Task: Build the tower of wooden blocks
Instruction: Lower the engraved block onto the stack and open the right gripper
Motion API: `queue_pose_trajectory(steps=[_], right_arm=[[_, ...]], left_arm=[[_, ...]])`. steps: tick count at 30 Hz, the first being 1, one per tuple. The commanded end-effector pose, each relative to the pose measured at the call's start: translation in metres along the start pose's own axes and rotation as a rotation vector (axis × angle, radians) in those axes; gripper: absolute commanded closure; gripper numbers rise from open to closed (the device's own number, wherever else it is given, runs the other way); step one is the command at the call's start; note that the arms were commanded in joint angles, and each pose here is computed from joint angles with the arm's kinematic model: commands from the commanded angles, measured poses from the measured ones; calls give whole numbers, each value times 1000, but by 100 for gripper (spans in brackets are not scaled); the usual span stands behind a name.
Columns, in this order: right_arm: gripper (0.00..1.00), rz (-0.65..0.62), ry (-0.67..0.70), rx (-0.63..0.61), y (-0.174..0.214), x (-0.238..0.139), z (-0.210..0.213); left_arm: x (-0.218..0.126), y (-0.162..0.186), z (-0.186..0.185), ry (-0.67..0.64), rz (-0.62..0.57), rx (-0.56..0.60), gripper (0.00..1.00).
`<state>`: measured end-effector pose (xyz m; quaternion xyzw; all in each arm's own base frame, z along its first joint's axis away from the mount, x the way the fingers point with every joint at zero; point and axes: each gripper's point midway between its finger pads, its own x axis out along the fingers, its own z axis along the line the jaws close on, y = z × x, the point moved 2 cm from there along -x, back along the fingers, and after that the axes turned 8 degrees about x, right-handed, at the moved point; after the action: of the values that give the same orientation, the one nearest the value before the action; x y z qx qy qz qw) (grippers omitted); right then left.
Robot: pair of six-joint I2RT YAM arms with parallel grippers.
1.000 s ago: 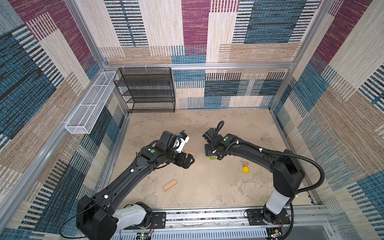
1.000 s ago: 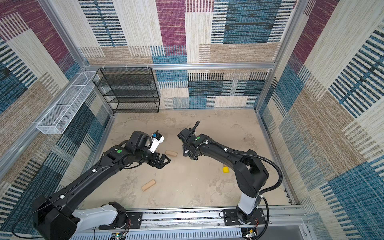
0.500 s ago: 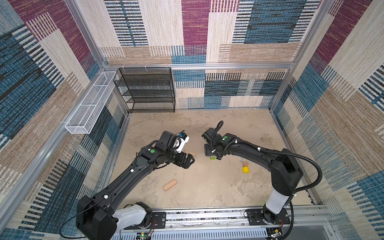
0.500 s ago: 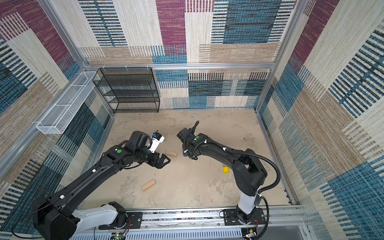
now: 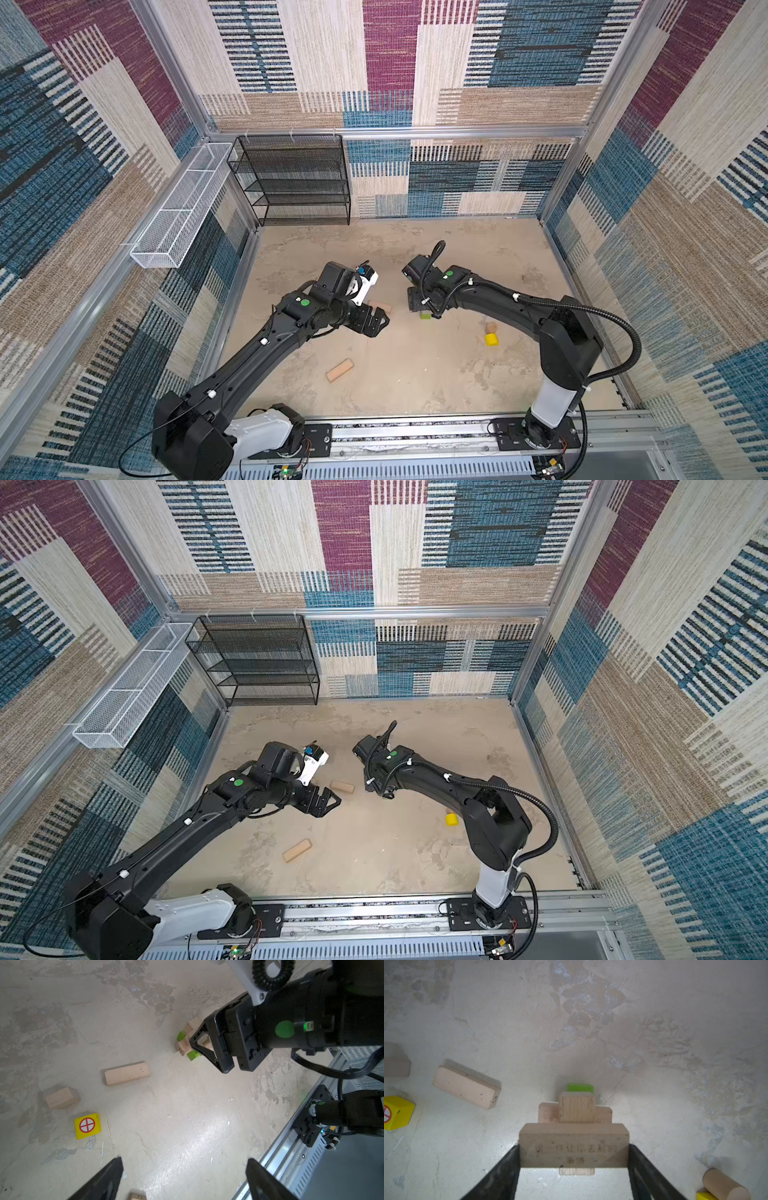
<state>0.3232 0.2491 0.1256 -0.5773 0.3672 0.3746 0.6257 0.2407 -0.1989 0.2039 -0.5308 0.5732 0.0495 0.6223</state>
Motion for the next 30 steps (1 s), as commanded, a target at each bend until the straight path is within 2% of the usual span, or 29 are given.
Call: queue_pose_trajectory(steps=[1, 4, 26, 30], right_arm=[[43, 5, 7, -18, 0, 1, 0], [41, 7, 7, -26, 1, 2, 0], [5, -14, -1, -7, -6, -7, 1], [3, -15, -8, -3, -7, -8, 2]], left_arm=[[-1, -5, -2, 11, -20, -5, 3], [-1, -5, -2, 11, -21, -5, 3], [-1, -6, 0, 10, -21, -12, 3], [-2, -6, -1, 10, -26, -10, 3]])
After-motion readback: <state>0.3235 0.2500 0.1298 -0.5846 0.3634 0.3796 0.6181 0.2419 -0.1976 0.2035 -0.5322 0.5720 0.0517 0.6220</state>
